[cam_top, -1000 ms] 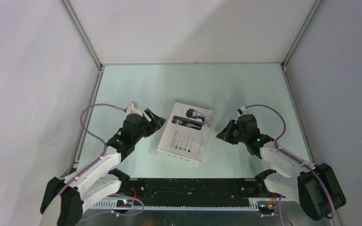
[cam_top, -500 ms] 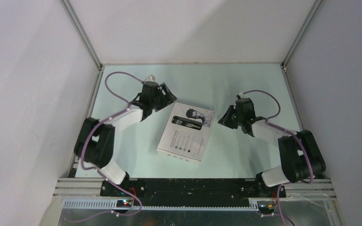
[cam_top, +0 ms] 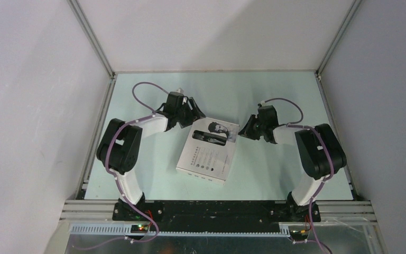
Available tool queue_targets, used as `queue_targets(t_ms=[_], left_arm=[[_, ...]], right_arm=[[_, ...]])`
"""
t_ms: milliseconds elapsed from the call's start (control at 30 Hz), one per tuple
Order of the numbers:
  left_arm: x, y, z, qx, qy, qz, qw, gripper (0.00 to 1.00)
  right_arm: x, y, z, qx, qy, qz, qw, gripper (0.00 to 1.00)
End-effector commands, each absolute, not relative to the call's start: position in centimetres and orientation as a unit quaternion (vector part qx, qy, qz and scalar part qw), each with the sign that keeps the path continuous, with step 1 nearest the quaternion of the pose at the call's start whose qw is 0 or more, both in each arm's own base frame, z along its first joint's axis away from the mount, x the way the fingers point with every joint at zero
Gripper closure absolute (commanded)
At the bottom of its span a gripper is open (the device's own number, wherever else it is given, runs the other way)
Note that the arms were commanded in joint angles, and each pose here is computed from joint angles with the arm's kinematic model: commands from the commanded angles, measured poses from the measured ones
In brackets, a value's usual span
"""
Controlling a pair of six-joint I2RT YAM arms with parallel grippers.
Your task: Sort the hair-cutting tools
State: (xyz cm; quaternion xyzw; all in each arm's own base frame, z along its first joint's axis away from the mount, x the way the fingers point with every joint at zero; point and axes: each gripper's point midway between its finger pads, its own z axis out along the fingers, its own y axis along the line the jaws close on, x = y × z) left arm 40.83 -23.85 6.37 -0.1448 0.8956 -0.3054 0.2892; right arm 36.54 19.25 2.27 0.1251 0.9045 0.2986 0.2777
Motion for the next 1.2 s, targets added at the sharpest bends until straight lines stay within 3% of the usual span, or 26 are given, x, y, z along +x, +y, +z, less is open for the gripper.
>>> queue_targets(t_ms=[0, 200, 400, 500, 600, 767, 867, 1167], left_arm=[[41.3, -26.6, 9.9, -0.114, 0.872, -0.372, 0.297, 0.27], [41.5, -22.9, 13.1, -0.125, 0.878, -0.304, 0.347, 0.25], [40.1, -17.2, 18.4, -0.147, 0.868, -0.204, 0.428, 0.21], [38.0, -14.4, 22.6, -0.143, 0.849, -0.173, 0.478, 0.19], [34.8, -10.6, 27.4, -0.154, 0.816, -0.132, 0.541, 0.16], [29.2, -4.8, 33.9, -0.172, 0.749, -0.082, 0.635, 0.01], [25.0, -2.0, 37.6, -0.174, 0.697, -0.074, 0.692, 0.0], [15.6, 4.9, 38.9, -0.207, 0.584, -0.02, 0.785, 0.0]], right_arm=[[38.4, 21.2, 4.7, 0.099, 0.884, 0.338, 0.308, 0.83], [38.1, 16.8, 7.7, 0.111, 0.893, 0.266, 0.346, 0.79], [35.3, 13.0, 11.9, 0.111, 0.898, 0.194, 0.379, 0.65], [33.3, 11.3, 14.0, 0.115, 0.895, 0.169, 0.395, 0.53], [31.5, 8.8, 18.6, 0.129, 0.867, 0.143, 0.459, 0.42], [26.8, 4.9, 26.4, 0.148, 0.796, 0.125, 0.573, 0.23], [24.0, 2.6, 29.6, 0.171, 0.757, 0.109, 0.622, 0.02], [16.0, -3.6, 32.4, 0.213, 0.678, 0.026, 0.703, 0.01]])
